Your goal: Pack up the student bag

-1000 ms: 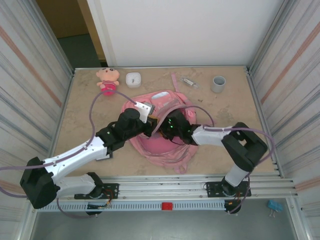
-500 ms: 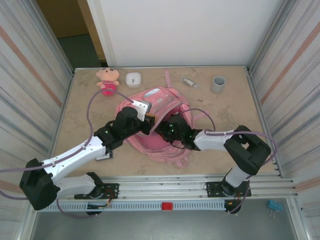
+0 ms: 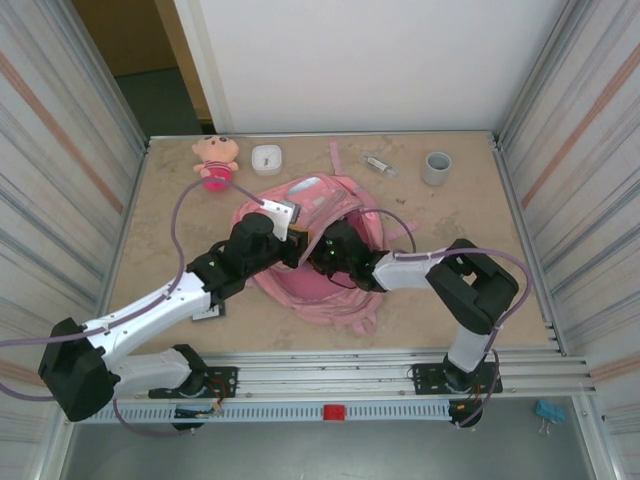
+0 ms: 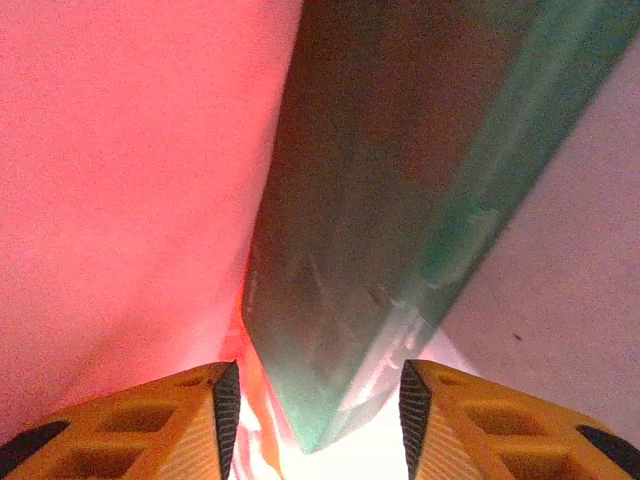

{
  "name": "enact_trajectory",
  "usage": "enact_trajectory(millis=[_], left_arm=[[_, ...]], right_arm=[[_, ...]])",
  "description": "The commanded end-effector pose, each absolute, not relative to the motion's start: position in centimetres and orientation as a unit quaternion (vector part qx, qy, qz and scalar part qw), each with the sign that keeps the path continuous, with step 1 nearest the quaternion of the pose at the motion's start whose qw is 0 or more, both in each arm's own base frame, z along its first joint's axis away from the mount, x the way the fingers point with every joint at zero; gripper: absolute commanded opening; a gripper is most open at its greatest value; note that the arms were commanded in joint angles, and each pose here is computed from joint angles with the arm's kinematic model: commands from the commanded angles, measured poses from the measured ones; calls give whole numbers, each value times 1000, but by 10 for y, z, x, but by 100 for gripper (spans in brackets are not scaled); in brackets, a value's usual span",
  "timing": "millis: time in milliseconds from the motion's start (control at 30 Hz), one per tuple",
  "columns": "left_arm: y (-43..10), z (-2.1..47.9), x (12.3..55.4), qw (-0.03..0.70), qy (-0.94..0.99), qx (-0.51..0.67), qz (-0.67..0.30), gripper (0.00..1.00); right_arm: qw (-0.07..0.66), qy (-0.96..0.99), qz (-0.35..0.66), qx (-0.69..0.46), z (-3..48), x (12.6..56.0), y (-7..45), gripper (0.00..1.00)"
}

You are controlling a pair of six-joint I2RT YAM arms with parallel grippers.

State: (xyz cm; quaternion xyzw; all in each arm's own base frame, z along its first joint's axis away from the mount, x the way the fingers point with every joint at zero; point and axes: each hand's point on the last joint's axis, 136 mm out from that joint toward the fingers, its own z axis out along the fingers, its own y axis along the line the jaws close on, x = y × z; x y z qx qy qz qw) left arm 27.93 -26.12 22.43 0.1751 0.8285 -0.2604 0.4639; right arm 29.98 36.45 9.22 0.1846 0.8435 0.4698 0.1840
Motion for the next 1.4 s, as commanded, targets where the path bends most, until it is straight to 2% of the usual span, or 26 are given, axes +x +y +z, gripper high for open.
enact_trajectory(millis=[0, 167, 300, 467, 533, 567, 633, 700, 800, 900, 1100, 1367], left_arm=[[-250, 255, 286, 495, 812, 130, -281, 0], [-248, 234, 283, 465, 832, 123, -276, 2], [-249, 216, 282, 445, 844, 116, -277, 2], [-254, 191, 280, 408, 863, 127, -270, 5], [-258, 182, 277, 388, 871, 131, -273, 14], [-258, 176, 276, 376, 877, 126, -272, 23], [-254, 168, 273, 359, 887, 109, -270, 51], [-243, 161, 269, 345, 899, 87, -255, 70], [-214, 148, 262, 310, 923, 17, -226, 82], [-184, 136, 253, 273, 934, -75, -219, 87], [-110, 99, 225, 214, 919, -291, -155, 87], [-147, 111, 239, 224, 916, -224, -248, 85]], right_arm=[[222, 840, 459, 186, 108, 293, 337, 49], [278, 867, 369, 187, 130, 270, 274, 52], [358, 874, 291, 154, 173, 251, 227, 58], [414, 862, 266, 124, 218, 241, 199, 62], [424, 858, 268, 108, 225, 242, 200, 63], [427, 858, 268, 101, 228, 242, 202, 64], [429, 858, 269, 88, 230, 244, 207, 64], [431, 856, 273, 81, 232, 246, 212, 65], [435, 852, 285, 65, 237, 247, 220, 66], [438, 852, 282, 52, 238, 249, 224, 67], [426, 862, 273, 32, 227, 255, 229, 68], [374, 879, 296, 25, 200, 258, 241, 69]])
